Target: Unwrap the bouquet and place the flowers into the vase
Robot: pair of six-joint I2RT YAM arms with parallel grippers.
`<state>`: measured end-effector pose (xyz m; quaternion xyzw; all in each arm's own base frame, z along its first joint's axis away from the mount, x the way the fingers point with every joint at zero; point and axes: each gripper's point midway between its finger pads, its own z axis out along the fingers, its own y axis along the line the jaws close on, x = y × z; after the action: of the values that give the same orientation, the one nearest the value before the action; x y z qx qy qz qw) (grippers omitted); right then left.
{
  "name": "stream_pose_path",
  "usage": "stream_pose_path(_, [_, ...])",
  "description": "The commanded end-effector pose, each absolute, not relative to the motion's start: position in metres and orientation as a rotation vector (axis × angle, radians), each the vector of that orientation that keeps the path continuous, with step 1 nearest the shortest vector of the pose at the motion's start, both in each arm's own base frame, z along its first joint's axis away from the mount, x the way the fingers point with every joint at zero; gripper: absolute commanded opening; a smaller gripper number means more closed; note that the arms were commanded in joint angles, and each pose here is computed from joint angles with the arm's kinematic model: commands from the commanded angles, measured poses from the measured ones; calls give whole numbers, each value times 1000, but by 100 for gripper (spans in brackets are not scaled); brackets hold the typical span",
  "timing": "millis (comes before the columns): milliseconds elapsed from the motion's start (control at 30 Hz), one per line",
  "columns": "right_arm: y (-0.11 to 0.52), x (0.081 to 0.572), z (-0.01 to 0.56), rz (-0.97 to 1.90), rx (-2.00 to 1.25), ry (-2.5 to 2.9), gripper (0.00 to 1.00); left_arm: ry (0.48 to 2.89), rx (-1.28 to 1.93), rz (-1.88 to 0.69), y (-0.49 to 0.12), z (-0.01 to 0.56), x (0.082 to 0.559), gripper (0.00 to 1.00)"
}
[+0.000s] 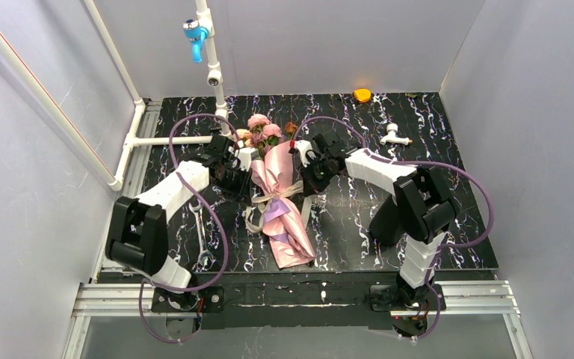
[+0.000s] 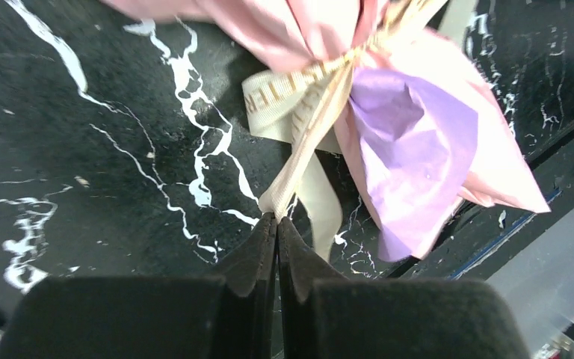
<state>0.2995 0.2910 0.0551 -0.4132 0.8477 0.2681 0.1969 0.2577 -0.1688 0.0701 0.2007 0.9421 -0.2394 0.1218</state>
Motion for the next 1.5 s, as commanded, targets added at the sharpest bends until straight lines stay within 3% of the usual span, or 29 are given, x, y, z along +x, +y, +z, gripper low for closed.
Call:
stream_pose_path(0, [284, 306, 88, 723, -1163, 2317, 1, 2658, 648, -603, -157, 105, 263, 0])
stream_pose_path(300, [263, 297, 72, 647, -1221, 2363, 1, 2655, 740, -425, -134, 92, 269, 0])
stream_pose_path(533, [263, 288, 61, 687, -1248, 2380, 1, 2497, 959, -561, -150, 93, 256, 0])
stream_pose_path(633, [262, 289, 57, 678, -1250, 2385, 1, 2347, 1166, -747, -167, 103, 236, 0])
stream_pose_path(767, [259, 289, 53, 663, -1266, 2395, 1, 2172, 1299, -895, -183, 121, 223, 21])
stream_pose_path(900, [258, 286, 48, 665, -1278, 2406, 1, 2148, 1272, -833, -180, 118, 250, 30])
stream_pose_path(1133, [258, 284, 44, 674, -1288, 2411, 1, 1961, 1403, -677, -179, 92, 290, 39])
stream_pose_path(1467, [260, 275, 40, 735, -1290, 2424, 1, 1910, 1624, -669, -194, 54, 299, 50])
